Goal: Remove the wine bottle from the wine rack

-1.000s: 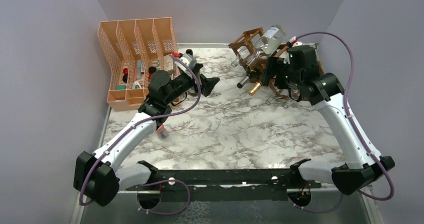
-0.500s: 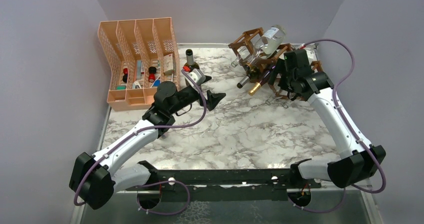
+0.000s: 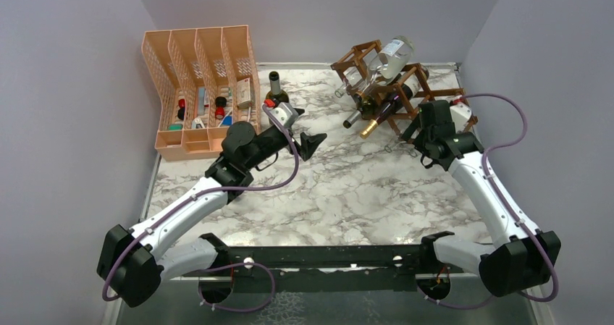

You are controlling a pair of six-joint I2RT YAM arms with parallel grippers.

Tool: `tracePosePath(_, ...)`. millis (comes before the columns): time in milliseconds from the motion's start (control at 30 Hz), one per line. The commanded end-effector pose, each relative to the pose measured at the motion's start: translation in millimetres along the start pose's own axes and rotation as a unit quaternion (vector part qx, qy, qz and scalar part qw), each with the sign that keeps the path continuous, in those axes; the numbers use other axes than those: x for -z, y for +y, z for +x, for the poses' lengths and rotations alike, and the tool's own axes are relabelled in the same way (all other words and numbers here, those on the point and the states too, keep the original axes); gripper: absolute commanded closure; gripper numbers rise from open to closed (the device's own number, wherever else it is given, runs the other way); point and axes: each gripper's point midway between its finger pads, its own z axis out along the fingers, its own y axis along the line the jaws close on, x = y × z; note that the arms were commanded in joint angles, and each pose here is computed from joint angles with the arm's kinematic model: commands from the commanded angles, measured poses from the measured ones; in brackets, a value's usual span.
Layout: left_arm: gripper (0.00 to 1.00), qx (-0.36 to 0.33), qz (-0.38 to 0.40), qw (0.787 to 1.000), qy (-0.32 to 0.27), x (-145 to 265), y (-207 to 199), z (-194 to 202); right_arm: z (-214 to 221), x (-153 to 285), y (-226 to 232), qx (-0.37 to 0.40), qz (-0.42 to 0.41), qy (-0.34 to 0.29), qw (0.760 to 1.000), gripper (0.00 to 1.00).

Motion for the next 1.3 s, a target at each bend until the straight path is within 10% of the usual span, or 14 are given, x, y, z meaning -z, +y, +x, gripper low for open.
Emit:
tracePosePath(0,0.02,-0.014,-0.007,1.0,-0.013,5.9,-1.1,-6.3,-12.9,-10.9,2.4,-0.069,-0.002,-0.048,0.996,0.09)
tracePosePath(1267,0.02,-0.024,-0.006,1.0,-0.01,6.4,-3.3,-0.7,8.5,-60.3,5.7,-0.142,-0.015,-0.073,0.987,0.37)
